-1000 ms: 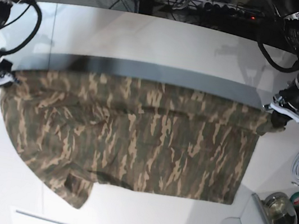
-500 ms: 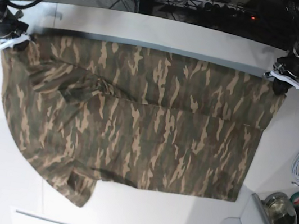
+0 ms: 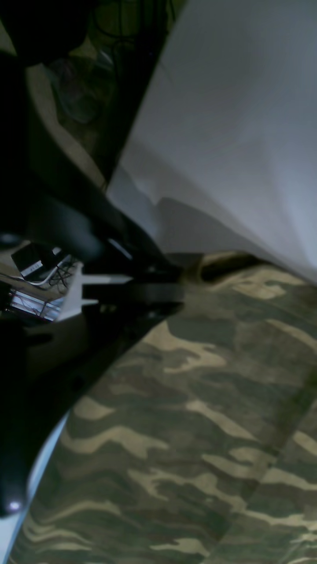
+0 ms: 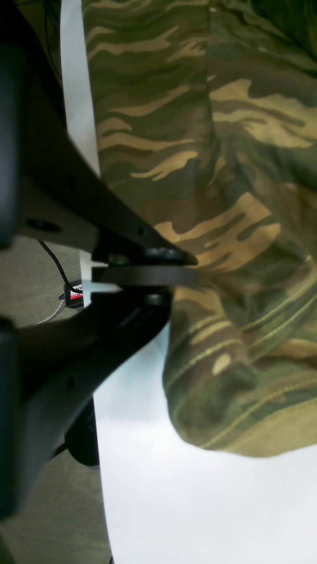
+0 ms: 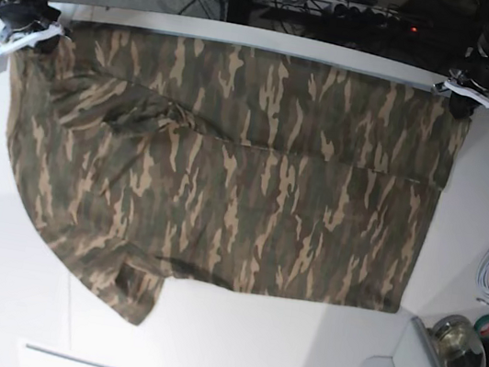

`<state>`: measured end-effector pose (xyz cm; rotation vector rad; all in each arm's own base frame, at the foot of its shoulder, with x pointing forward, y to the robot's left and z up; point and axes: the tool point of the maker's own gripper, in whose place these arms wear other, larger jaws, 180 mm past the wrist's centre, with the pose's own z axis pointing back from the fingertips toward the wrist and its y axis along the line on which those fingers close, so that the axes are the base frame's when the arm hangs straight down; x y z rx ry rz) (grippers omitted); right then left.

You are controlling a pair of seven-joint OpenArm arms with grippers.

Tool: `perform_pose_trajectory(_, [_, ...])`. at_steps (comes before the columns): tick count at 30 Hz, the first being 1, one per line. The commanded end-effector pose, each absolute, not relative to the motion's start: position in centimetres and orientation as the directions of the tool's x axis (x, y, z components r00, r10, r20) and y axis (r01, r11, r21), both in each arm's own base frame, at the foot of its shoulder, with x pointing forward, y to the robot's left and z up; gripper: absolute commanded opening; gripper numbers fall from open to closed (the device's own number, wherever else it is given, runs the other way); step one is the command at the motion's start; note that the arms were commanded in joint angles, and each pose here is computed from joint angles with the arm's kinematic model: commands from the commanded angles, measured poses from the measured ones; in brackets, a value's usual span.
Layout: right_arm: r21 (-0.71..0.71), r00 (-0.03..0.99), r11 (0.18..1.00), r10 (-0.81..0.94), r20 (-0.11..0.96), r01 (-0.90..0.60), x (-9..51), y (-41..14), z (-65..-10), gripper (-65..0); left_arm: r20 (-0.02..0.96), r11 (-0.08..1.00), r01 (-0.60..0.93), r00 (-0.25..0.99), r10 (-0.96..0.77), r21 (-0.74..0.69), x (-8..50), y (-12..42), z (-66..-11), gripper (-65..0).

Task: Layout the t-shirt on the table in an organized manner, then fold the t-shirt properly
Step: 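Pull the held edge away from the shirt body with both grippers, then release the shirt and move both grippers toward its sides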

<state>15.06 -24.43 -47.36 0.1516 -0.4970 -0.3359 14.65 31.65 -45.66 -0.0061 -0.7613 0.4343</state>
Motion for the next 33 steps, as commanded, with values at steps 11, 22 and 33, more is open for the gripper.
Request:
perform_pose_trajectory(11, [0.228, 0.818, 0.931, -0.361, 0.447, 0.286, 14.3, -24.2, -47.3, -64.2, 0.691, 0.919, -0.367, 0.627, 0.359, -0.145, 14.8, 32.2, -44.9, -65.0])
perform_pose_trajectory(22, [0.221, 0.809, 0.931, -0.362, 0.463, 0.290, 14.8, -24.7, -46.9, -21.8, 0.683, 0.911, -0.394, 0.633, 0.364, -0.121, 14.1, 33.0, -44.9, -59.6])
perform_pose_trajectory(33, [0.139, 0.723, 0.913, -0.390, 0.570, 0.383, 15.4, -30.0, -43.0, -13.2, 0.743, 0.836, -0.547, 0.539, 0.396, -0.048, 12.0, 39.3, -42.0, -19.7])
